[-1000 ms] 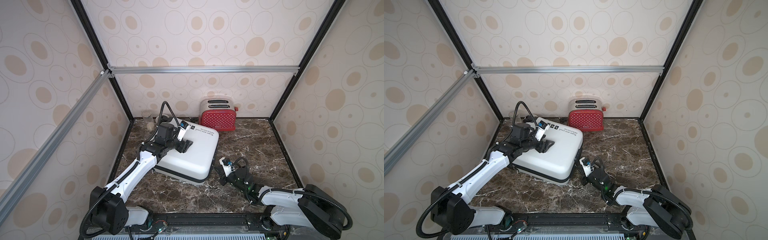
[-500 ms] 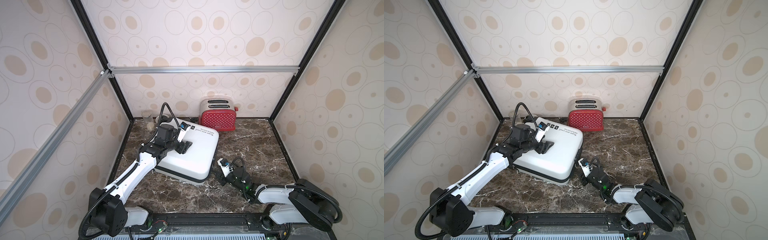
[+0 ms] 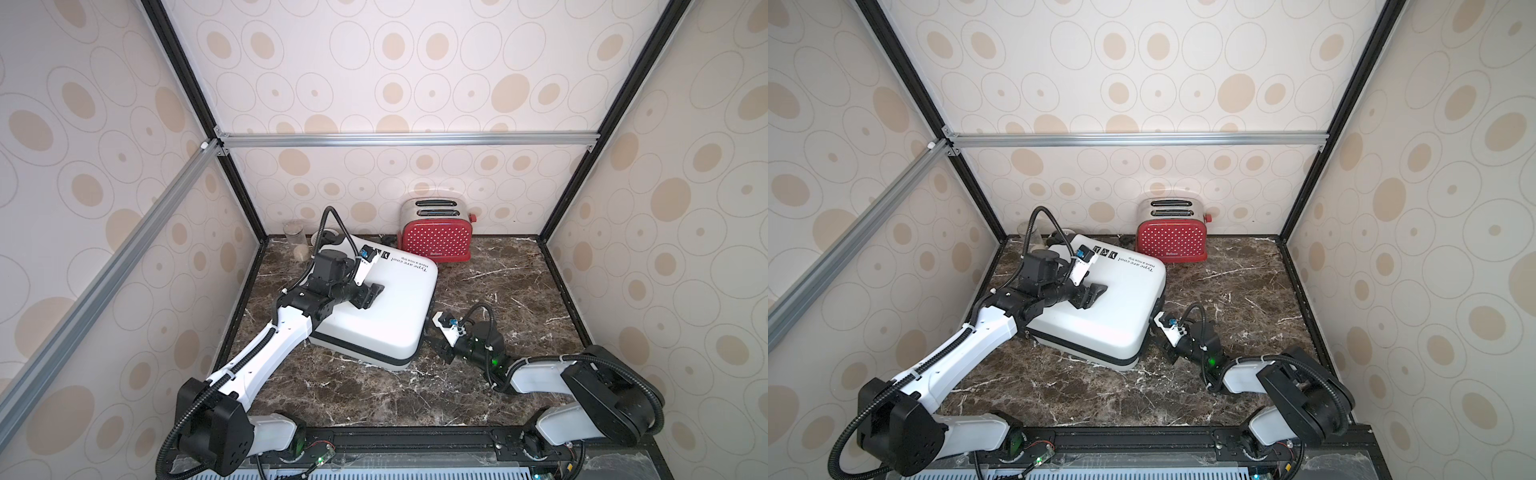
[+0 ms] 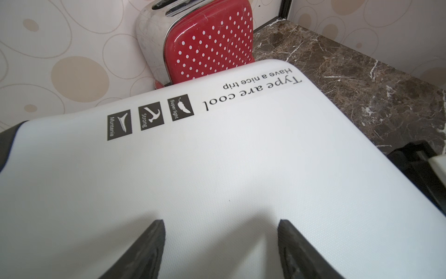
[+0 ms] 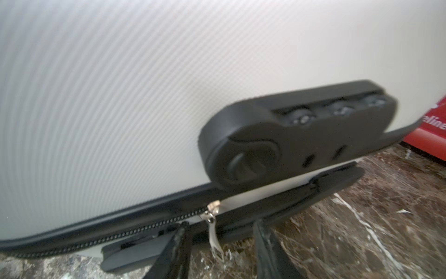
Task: Open the suitcase zippers
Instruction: Unzip the zipper on the suitcase.
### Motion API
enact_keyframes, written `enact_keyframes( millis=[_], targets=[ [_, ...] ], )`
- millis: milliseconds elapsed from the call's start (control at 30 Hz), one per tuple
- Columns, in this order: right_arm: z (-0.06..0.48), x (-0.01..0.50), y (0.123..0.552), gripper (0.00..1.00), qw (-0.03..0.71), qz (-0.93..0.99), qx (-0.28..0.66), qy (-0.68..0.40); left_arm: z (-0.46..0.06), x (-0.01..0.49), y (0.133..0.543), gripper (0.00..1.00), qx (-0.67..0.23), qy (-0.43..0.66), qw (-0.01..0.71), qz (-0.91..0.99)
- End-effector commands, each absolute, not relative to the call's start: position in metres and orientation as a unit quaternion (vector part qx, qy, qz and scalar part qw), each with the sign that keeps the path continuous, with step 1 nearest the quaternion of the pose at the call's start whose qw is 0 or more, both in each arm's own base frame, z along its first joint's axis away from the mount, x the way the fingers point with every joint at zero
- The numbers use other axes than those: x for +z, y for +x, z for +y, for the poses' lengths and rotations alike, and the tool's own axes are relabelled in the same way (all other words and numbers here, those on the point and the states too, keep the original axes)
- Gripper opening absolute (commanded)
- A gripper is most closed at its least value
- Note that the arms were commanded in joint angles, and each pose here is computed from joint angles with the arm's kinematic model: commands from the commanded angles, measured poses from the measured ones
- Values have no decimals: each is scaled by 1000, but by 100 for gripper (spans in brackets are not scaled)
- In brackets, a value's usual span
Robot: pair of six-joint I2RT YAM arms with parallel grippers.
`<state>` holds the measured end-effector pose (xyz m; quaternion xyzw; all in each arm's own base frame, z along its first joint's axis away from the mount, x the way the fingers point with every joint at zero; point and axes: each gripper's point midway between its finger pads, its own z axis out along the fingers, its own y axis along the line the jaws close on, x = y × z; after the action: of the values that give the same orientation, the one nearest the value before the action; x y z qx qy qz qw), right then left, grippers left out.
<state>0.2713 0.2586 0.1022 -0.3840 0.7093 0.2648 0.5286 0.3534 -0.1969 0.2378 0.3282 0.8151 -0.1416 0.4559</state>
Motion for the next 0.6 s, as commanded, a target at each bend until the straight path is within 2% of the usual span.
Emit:
enact_keyframes(
  millis=[0, 200, 300, 333, 567],
  targets=[
    [274, 118, 274, 43, 546, 671, 287, -412, -190, 220, 344, 74, -124, 342, 429, 827],
    [276, 114, 285, 29, 548, 670, 295, -404, -190, 218, 343, 74, -124, 345, 425, 828],
    [275, 114, 287, 27, 547, 672, 303, -397, -189, 218, 342, 74, -120, 346, 423, 829],
    [274, 113, 287, 21, 546, 672, 306, -396, -189, 218, 342, 74, -119, 346, 424, 828],
    [264, 116, 289, 0, 562, 677, 288, -378, -192, 230, 345, 74, -128, 343, 434, 823]
  ],
)
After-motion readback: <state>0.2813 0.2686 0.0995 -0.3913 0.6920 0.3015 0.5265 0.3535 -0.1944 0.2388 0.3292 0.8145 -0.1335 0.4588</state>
